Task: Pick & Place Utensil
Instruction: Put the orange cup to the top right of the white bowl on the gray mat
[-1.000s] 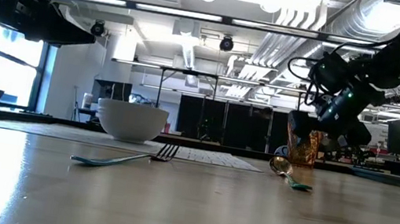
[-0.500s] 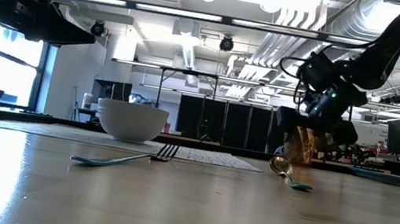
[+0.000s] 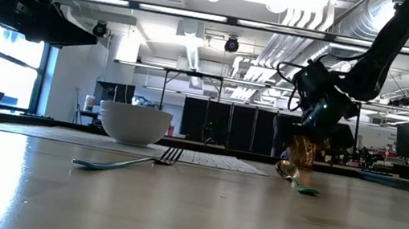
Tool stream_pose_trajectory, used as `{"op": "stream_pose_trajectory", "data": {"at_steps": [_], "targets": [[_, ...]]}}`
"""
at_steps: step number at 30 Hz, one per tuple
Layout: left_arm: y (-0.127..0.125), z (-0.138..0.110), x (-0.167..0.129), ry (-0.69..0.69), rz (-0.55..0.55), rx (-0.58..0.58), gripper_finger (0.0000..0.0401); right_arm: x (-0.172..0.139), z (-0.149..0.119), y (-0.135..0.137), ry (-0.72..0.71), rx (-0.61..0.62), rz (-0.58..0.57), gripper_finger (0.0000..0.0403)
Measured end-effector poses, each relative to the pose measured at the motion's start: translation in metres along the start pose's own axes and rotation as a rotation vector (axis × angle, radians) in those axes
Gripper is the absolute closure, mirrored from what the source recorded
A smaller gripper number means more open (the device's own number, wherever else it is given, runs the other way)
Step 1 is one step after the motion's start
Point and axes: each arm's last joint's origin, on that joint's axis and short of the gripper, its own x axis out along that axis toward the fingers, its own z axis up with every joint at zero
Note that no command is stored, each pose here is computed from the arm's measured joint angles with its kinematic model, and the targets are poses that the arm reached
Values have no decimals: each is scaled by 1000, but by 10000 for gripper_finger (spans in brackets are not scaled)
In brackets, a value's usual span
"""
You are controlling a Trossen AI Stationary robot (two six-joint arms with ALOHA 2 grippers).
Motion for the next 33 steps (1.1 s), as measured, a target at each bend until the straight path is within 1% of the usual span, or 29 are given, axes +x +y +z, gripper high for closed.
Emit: {"op": "stream_pose_trajectory", "data": {"at_steps": [8, 13, 16, 20, 23, 30, 33], "targets": [[0, 0, 0, 0, -1, 0, 377, -4, 2, 6, -60, -1, -3, 9], [0, 0, 0, 0, -1, 0, 377, -6, 1, 8, -52, 10, 39, 12], [0, 0, 0, 0, -1, 0, 377, -12, -1, 16, -63, -1, 72, 20], [0, 0, 0, 0, 0, 0, 377, -24, -3, 31, -100, -30, 152, 25], [0, 0, 0, 0, 0, 0, 377, -35, -3, 45, -116, -47, 237, 24], [0, 0, 0, 0, -1, 0, 377, -56, 7, 78, -123, -73, 444, 24], [0, 0, 0, 0, 0, 0, 377, -60, 14, 91, -147, -96, 483, 24]]}}
